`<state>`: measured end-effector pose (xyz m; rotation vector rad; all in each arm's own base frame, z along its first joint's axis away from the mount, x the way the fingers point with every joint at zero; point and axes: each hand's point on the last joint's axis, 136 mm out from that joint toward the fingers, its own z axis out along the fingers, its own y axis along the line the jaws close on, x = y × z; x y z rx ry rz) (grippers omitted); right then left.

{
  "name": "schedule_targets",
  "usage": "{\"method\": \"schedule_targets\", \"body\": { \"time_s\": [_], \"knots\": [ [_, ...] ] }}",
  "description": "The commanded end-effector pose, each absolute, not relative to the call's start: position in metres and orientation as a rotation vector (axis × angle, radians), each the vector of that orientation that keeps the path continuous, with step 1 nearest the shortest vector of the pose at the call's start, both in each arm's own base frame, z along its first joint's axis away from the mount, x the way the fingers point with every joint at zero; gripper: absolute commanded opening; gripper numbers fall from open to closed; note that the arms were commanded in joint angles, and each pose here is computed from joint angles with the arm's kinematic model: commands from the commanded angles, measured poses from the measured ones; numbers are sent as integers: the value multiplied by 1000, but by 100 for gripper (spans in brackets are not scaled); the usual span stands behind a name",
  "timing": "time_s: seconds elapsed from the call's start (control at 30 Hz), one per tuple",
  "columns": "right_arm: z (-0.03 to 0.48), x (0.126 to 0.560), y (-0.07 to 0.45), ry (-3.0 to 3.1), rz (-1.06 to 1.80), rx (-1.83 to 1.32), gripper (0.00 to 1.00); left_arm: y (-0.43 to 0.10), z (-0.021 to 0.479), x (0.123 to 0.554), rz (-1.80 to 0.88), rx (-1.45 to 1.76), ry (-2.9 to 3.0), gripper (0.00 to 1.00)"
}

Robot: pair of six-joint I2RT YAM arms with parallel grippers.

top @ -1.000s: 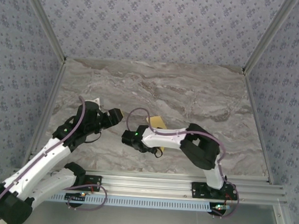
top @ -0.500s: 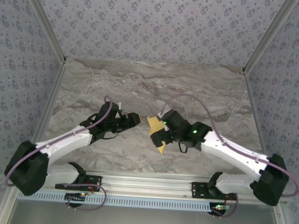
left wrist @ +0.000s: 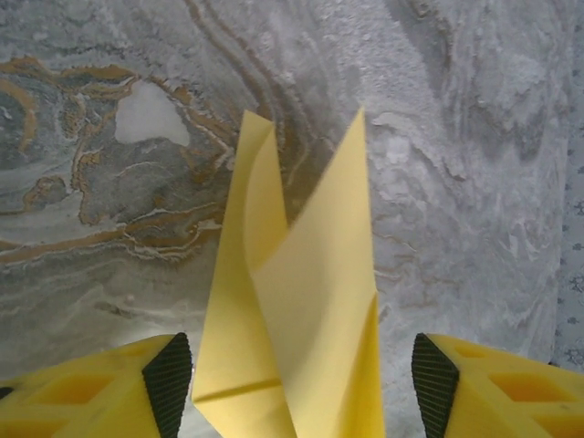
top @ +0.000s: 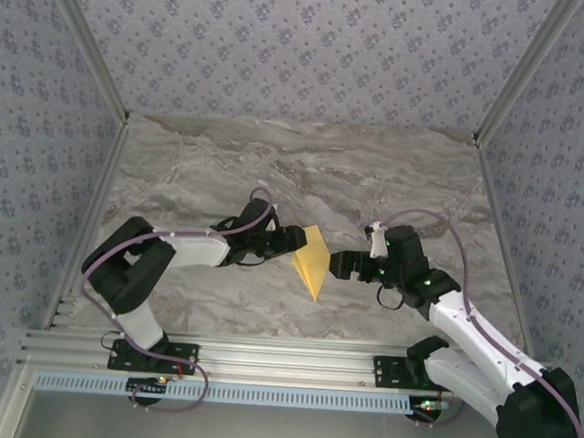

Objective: Fold a paper plane with a square sheet of paper (fold left side to right side)
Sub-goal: Pick up the paper from the center of the table.

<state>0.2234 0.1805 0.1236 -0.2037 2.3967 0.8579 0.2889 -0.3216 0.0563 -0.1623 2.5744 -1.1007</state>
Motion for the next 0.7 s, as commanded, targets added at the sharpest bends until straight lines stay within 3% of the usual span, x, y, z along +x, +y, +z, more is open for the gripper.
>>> {"method": "schedule_targets", "body": {
  "time_s": [0.0, 0.1, 0.37, 0.5, 0.67],
  "knots": [
    [135, 220, 191, 2337, 991, -217, 100, -341, 70, 302, -1176, -125, 2517, 63],
    [135, 220, 191, 2325, 985, -231, 100, -343, 64, 304, -1167, -117, 2529, 56],
    [122, 214, 194, 2312, 910, -350, 100, -344, 70, 304, -1186, -40, 2492, 21],
    [125, 214, 197, 2289, 927, -385, 100, -332, 88, 297, -1206, -3, 2429, 13],
    [148, 227, 201, 2173, 1256, -307, 100, -319, 129, 282, -1357, 79, 2285, 6]
  ]
}}
